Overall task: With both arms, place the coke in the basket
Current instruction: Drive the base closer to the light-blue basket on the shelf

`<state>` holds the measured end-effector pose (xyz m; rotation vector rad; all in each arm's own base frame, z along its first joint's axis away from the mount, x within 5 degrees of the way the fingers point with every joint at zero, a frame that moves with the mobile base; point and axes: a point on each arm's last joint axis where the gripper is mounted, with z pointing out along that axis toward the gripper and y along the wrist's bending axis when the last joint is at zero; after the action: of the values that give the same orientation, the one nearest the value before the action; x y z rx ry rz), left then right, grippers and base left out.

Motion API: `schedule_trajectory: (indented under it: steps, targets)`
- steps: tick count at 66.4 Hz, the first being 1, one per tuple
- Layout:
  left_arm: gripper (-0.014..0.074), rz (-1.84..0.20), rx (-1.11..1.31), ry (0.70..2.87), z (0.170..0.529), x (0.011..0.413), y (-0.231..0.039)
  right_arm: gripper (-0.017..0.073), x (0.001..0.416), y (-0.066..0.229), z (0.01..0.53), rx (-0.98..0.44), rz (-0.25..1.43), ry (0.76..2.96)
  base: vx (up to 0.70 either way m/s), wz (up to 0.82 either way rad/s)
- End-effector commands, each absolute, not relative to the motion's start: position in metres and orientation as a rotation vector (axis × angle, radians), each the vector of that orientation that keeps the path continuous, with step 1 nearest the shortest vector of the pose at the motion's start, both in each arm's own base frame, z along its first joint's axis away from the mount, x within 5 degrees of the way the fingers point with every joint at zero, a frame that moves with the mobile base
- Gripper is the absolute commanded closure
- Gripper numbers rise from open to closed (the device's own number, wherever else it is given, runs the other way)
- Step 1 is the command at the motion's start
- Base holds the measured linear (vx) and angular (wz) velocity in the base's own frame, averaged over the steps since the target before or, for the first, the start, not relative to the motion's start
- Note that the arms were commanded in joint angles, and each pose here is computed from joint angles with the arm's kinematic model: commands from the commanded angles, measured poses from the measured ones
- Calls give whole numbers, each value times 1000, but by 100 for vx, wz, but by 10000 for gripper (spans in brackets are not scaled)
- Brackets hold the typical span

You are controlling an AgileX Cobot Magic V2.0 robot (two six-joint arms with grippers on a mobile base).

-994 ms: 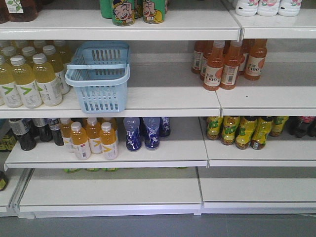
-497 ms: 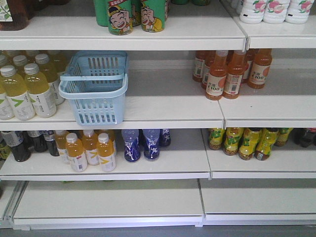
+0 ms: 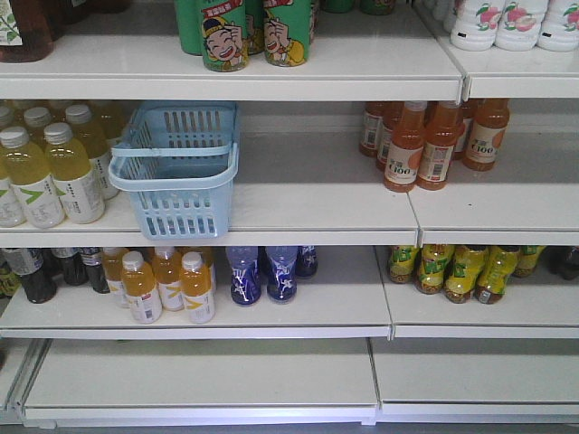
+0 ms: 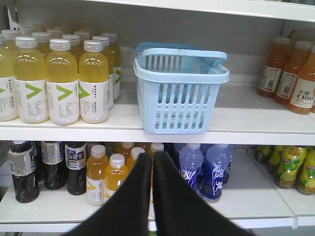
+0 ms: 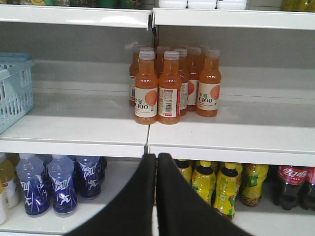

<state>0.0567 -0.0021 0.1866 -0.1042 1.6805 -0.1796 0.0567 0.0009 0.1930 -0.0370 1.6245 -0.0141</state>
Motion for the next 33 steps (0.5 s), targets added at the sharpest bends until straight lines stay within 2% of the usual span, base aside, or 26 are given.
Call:
schedule_trajectory:
  steps: [1,33]
  targets:
    - [599,-212,-97,1585,195,56,-4,564,56,1,198,-35,-17,1537,2,1]
    - [599,-212,-97,1585,195,56,-4,564,56,1,198,-35,-17,1537,2,0]
